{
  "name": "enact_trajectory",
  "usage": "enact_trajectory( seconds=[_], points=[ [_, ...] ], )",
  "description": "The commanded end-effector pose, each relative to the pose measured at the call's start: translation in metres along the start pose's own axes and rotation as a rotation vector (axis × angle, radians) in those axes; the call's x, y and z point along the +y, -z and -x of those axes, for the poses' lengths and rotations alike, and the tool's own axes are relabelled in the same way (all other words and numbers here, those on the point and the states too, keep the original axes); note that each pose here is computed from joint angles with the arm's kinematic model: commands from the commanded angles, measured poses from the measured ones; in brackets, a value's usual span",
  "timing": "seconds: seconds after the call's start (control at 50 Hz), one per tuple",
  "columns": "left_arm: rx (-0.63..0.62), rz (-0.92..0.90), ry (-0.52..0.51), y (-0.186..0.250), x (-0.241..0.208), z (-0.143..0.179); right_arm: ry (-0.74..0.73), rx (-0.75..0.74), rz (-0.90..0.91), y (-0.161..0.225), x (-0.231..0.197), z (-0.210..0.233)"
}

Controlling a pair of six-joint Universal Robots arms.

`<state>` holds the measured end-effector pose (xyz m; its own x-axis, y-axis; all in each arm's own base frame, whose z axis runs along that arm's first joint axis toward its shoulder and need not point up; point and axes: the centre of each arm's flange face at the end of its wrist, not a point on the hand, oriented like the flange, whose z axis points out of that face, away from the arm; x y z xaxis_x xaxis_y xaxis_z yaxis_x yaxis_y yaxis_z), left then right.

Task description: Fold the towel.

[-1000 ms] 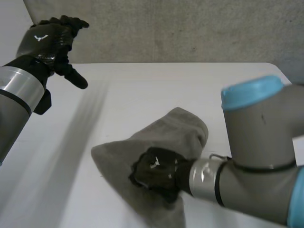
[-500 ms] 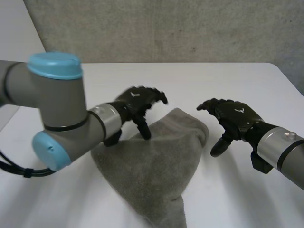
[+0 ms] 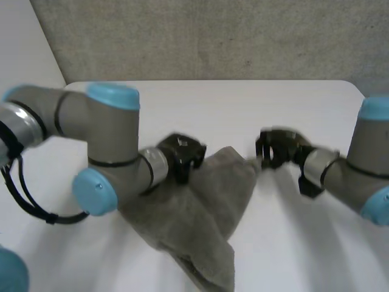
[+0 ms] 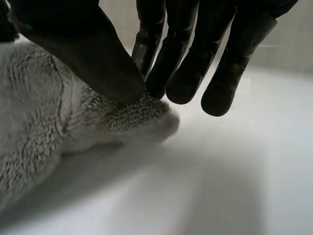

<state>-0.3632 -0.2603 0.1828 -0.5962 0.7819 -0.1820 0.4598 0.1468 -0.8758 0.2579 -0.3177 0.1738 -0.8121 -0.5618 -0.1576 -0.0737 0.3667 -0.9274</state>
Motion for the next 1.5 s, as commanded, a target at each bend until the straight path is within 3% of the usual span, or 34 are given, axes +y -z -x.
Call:
enact_trajectory(
  seconds=[0.02,0.04,0.08,0.1,0.14,0.2,0.26,0.3,0.32,0.36,0.38,0.44,0.56,0.66,0.78,1.04,1.18,1.26,1.5],
  points=[
    [-0.130,-0.385,0.081,0.055,-0.115,0.028,0.051,-0.083,-0.407,0.028,-0.130,0.033],
    [-0.130,-0.386,0.081,0.055,-0.115,0.028,0.051,-0.083,-0.408,0.028,-0.130,0.033],
    [-0.130,-0.576,0.202,0.092,-0.159,0.036,0.078,-0.130,-0.550,0.040,-0.163,0.050],
    [-0.130,-0.577,0.203,0.092,-0.159,0.036,0.078,-0.130,-0.551,0.040,-0.163,0.050],
    [-0.121,-0.702,0.315,0.121,-0.183,0.043,0.098,-0.168,-0.592,0.049,-0.175,0.067],
    [-0.127,-0.725,0.366,0.128,-0.185,0.047,0.094,-0.181,-0.571,0.050,-0.171,0.073],
    [-0.241,-0.683,0.444,0.130,-0.165,0.073,0.089,-0.186,-0.500,0.048,-0.157,0.078],
    [-0.389,-0.556,0.497,0.126,-0.122,0.105,0.095,-0.180,-0.416,0.042,-0.138,0.076],
    [-0.390,-0.555,0.497,0.126,-0.121,0.105,0.107,-0.182,-0.373,0.038,-0.126,0.075],
    [-0.461,-0.386,0.555,0.122,-0.065,0.113,0.126,-0.190,-0.336,0.035,-0.116,0.075],
    [-0.461,-0.385,0.555,0.122,-0.064,0.113,0.126,-0.190,-0.336,0.035,-0.116,0.075],
    [-0.485,-0.206,0.610,0.125,0.010,0.108,0.191,-0.226,-0.221,0.024,-0.083,0.073],
    [-0.454,-0.086,0.587,0.129,0.069,0.096,0.223,-0.226,-0.188,0.018,-0.073,0.072],
    [-0.376,0.028,0.491,0.134,0.098,0.081,0.209,-0.227,-0.144,0.007,-0.063,0.070],
    [-0.395,-0.020,0.432,0.141,0.080,0.089,0.213,-0.271,-0.117,0.002,-0.053,0.088],
    [-0.423,-0.312,0.267,0.150,-0.011,0.114,0.205,-0.250,-0.025,-0.017,-0.017,0.116],
    [-0.418,-0.283,0.270,0.114,-0.014,0.136,0.187,-0.271,-0.014,-0.034,-0.011,0.128],
    [-0.433,-0.217,0.288,0.088,-0.004,0.152,0.095,-0.306,0.002,-0.051,-0.011,0.140],
    [-0.398,0.020,0.234,0.058,0.041,0.159,0.041,-0.420,-0.015,-0.082,0.008,0.171]
  ],
)
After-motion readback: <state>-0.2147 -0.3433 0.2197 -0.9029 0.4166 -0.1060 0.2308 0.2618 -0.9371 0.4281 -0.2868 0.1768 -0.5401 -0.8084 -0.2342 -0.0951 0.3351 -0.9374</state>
